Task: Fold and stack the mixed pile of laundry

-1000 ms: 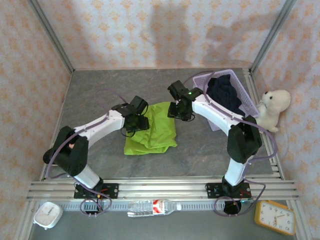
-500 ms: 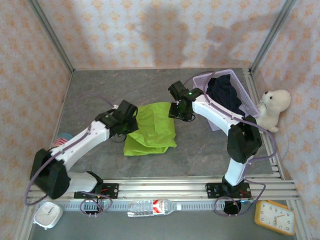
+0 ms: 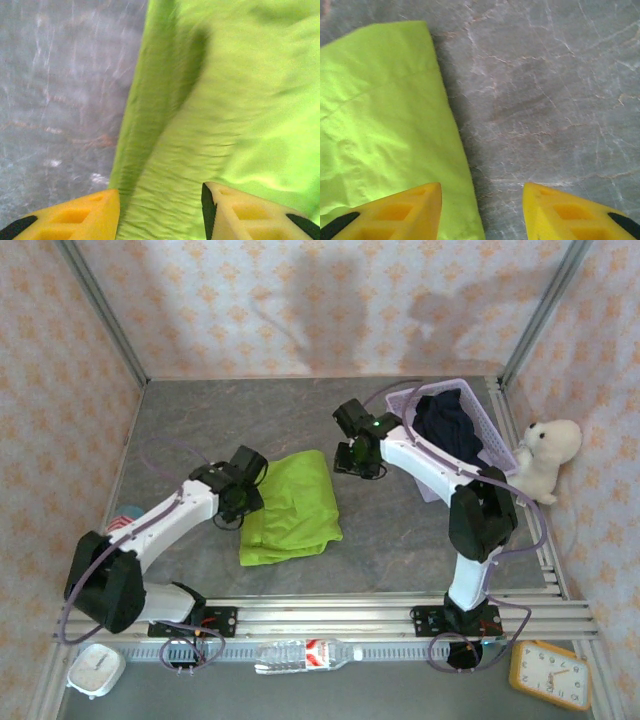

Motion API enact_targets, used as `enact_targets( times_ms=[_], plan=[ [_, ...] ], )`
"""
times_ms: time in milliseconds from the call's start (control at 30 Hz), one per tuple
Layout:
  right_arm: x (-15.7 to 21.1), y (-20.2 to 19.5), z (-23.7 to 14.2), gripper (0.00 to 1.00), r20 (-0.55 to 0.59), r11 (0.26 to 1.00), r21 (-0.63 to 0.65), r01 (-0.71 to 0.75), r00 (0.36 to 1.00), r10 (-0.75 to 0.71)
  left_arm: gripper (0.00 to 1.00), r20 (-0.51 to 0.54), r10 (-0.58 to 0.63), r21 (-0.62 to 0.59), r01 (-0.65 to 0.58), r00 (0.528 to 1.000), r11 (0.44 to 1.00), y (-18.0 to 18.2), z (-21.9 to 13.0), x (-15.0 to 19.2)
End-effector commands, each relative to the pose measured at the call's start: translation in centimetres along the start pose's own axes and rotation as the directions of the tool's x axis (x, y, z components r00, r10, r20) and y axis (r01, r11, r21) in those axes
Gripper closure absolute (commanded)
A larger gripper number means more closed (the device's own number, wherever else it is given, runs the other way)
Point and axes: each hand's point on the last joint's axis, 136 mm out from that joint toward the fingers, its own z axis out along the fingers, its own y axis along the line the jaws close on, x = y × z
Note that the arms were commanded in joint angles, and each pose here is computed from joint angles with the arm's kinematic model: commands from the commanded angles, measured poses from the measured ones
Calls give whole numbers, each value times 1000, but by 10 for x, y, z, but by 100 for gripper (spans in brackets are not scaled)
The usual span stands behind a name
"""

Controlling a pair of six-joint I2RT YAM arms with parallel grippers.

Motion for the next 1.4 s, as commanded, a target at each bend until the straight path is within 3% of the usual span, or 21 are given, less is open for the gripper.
enact_targets(
  times_ms=[0,133,300,433,533,667,767,933,1167,1367],
  plan=[
    [-10,19,0,57,6,997,-78,19,1000,-19,57,77,4,59,-8,997,998,-9,-22,-18],
    [-18,44,15,66,1,984,-177,23,1000,-23,65,46,-23,187,14,999,982,-39,-13,-16],
    [-32,77,41,72,-11,957,-291,22,1000,-26,68,13,-26,192,23,1000,981,-55,12,-15],
    [-36,86,72,75,-55,954,-301,-7,998,-10,71,29,-33,75,31,999,997,-38,37,-18],
    [-40,71,98,76,-67,976,-214,-49,997,36,73,18,-67,-112,68,998,991,-1,58,-18],
    [-40,50,119,76,-71,990,-122,-78,995,70,74,-14,-54,-217,49,998,975,16,78,-18],
    [-39,52,111,74,-73,989,-131,-65,996,56,73,-46,-6,-239,-5,999,971,9,82,-27],
    [-38,55,57,60,-21,984,-178,8,1000,-12,66,-56,66,-165,-74,996,983,-20,59,-47],
    [36,27,-1,44,-118,964,-205,171,973,-198,59,-58,74,19,-73,996,997,-47,21,-44],
    [123,9,-2,38,-290,937,-285,201,914,-284,58,-111,45,46,-40,993,998,-58,45,-29]
  ],
)
